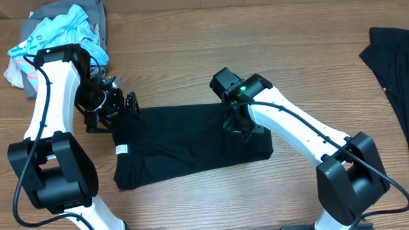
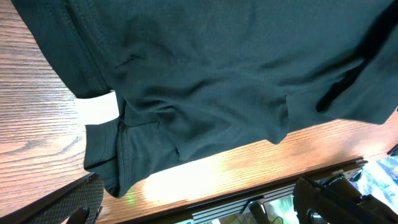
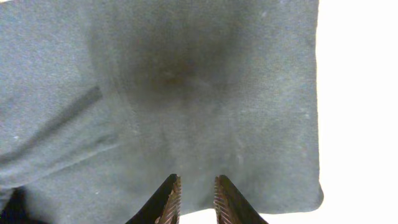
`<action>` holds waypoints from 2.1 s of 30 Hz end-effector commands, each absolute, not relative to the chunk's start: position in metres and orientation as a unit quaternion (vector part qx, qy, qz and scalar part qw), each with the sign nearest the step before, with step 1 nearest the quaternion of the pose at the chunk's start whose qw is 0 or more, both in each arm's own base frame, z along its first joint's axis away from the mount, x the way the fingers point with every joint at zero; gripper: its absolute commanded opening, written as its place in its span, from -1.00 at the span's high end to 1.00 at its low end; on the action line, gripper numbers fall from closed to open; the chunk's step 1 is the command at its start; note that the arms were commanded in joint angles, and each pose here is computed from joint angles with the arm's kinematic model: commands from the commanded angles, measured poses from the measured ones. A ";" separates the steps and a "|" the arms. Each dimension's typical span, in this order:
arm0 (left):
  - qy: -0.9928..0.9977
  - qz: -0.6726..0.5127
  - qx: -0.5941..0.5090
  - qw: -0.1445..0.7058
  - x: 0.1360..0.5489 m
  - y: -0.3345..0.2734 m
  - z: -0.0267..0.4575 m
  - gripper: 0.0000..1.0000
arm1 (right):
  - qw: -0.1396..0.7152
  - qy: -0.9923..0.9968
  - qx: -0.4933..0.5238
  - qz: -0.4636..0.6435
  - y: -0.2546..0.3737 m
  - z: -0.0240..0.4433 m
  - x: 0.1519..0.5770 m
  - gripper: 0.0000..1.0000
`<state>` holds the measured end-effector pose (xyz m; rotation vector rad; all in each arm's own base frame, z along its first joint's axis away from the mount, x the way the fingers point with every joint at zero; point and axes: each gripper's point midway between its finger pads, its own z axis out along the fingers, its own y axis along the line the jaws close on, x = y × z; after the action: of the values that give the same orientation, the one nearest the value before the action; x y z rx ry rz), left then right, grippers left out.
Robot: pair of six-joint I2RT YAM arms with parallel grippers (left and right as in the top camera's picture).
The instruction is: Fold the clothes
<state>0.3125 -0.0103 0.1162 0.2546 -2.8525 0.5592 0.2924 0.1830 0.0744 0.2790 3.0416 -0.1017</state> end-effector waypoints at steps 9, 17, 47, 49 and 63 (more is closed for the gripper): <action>-0.976 0.185 0.071 0.084 0.319 -0.010 0.126 -1.00 | 0.024 0.992 0.125 0.013 0.184 0.090 0.304 0.53; -0.976 0.185 0.071 0.085 0.319 -0.010 0.126 -1.00 | -0.015 0.986 0.159 0.046 0.118 0.093 0.326 0.34; -0.976 0.186 0.072 0.090 0.316 -0.011 0.124 -1.00 | -0.162 0.941 0.155 0.255 0.109 0.000 0.235 0.92; -0.975 0.186 0.073 0.092 0.315 -0.011 0.122 -1.00 | -0.171 0.938 0.163 0.254 0.106 0.008 0.236 0.92; -0.976 0.186 0.072 0.092 0.315 -0.011 0.122 -1.00 | -0.002 0.963 0.141 0.227 0.060 0.122 0.329 -1.00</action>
<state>0.3158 -0.0097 0.1152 0.2524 -2.8674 0.5593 0.3074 0.0835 0.1009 0.4584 3.1316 0.8246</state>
